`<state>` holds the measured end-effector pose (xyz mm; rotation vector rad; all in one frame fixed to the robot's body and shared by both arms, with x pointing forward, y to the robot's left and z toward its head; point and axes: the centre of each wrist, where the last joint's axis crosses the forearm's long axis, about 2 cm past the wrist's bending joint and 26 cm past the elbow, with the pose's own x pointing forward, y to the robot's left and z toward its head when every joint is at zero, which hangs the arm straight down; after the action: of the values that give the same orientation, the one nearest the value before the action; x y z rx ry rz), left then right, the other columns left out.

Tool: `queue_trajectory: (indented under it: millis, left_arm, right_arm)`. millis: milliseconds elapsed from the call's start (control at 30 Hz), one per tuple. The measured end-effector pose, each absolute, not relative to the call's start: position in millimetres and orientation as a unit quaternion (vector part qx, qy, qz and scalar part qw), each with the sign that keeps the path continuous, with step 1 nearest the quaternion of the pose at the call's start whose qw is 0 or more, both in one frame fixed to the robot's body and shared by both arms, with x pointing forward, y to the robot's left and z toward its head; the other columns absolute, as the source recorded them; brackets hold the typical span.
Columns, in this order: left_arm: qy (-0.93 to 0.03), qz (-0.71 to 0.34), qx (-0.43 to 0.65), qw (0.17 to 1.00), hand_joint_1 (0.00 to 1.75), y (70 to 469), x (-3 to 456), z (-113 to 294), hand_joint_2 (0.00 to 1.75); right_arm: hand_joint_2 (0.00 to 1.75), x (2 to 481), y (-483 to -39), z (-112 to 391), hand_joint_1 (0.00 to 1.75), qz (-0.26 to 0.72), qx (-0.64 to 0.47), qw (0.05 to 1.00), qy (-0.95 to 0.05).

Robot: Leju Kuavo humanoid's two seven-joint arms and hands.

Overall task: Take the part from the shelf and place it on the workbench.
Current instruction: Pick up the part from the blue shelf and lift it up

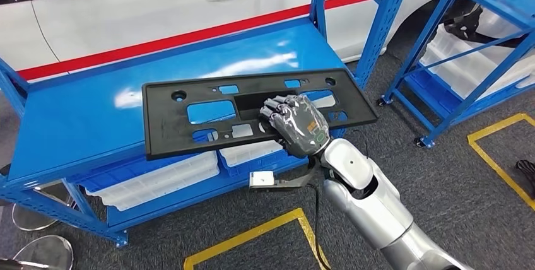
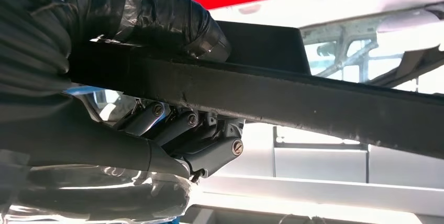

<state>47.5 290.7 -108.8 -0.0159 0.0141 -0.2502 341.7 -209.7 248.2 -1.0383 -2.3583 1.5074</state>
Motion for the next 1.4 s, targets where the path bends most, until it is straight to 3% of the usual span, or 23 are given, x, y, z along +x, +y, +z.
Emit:
queue_trajectory:
  millis: [1400]
  left_arm:
    - [-0.004,-0.121,-0.003,0.993,0.0,294,50,-107,1.75]
  right_arm:
    - [1.75,344,-227,239,1.68,0.517,-0.358,0.13,-0.766]
